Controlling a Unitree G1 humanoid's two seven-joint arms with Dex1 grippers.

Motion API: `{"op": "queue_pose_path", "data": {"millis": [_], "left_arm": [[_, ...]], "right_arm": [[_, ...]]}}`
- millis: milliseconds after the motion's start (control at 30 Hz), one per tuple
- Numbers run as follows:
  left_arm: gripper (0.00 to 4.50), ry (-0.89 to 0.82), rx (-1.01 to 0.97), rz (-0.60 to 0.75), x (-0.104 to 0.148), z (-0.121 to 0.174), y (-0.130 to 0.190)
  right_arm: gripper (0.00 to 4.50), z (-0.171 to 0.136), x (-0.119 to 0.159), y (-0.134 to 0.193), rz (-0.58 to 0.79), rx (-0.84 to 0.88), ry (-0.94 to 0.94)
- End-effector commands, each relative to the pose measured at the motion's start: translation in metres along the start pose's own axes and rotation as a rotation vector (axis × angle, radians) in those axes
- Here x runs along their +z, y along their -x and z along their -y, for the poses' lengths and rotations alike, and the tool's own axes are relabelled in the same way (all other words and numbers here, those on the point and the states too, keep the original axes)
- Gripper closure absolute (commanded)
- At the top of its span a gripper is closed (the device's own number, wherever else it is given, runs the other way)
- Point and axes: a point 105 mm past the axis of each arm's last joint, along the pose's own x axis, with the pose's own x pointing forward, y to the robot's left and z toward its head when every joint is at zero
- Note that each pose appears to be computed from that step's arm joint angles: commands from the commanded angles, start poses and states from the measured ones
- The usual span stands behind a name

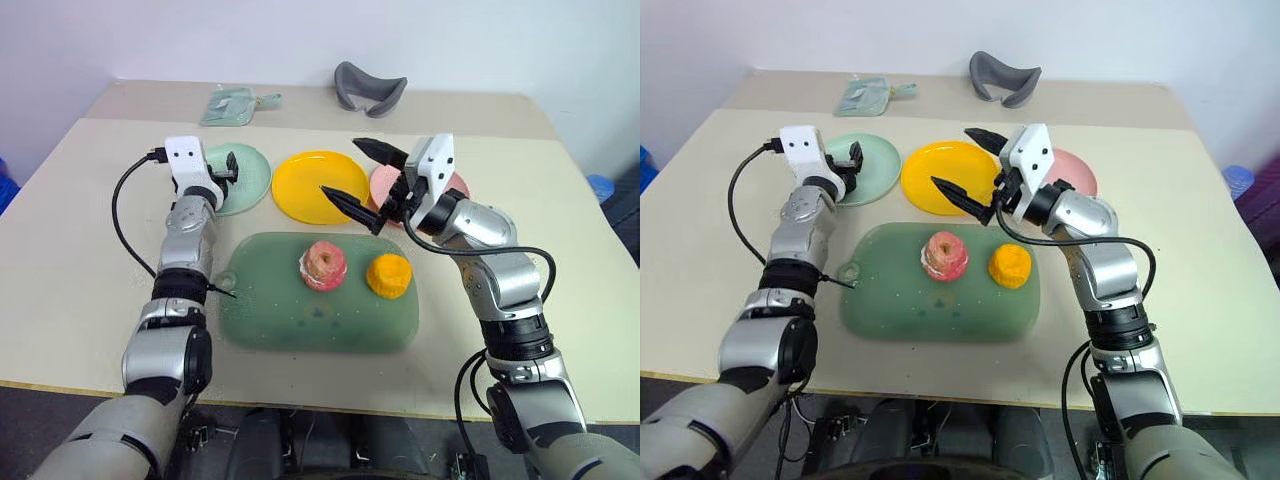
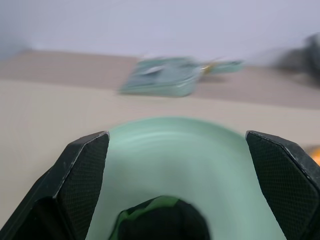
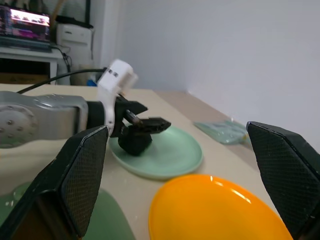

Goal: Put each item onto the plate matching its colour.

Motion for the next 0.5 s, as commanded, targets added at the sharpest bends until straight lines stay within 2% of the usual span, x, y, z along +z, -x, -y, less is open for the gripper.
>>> {"op": "queue_pose_path", "data": {"millis": [33,133,233,333,433,500], "left_arm": [[0.05,0.005,-0.265,0.083,0.029,0.025,0.021],[0.05,-0.058,-0.472,0.072,0.034,0.044,0.044],[0.05,-0.045,-0.635,0.051,0.04,0.057,0.062],[0.05,-0.091,-0.743,0.012,0.04,0.057,0.081],[0.05,-0.195,-0.837,0.04,0.041,0.058,0.1],[0.05,-0.184,-0.947,0.0,0.039,0.056,0.117]], "right_arm": [[0.0,-0.002,0.013,0.01,0.02,-0.014,0.023],[0.0,-0.008,0.008,0.019,-0.02,-0.01,-0.001],[0.0,-0.019,0.002,0.028,-0.068,0.029,-0.035],[0.0,-0.029,-0.004,0.03,-0.107,0.056,-0.07],[0.0,-0.036,-0.013,0.03,-0.155,0.063,-0.108],[0.0,-0.04,-0.02,0.03,-0.192,0.077,-0.121]]}}
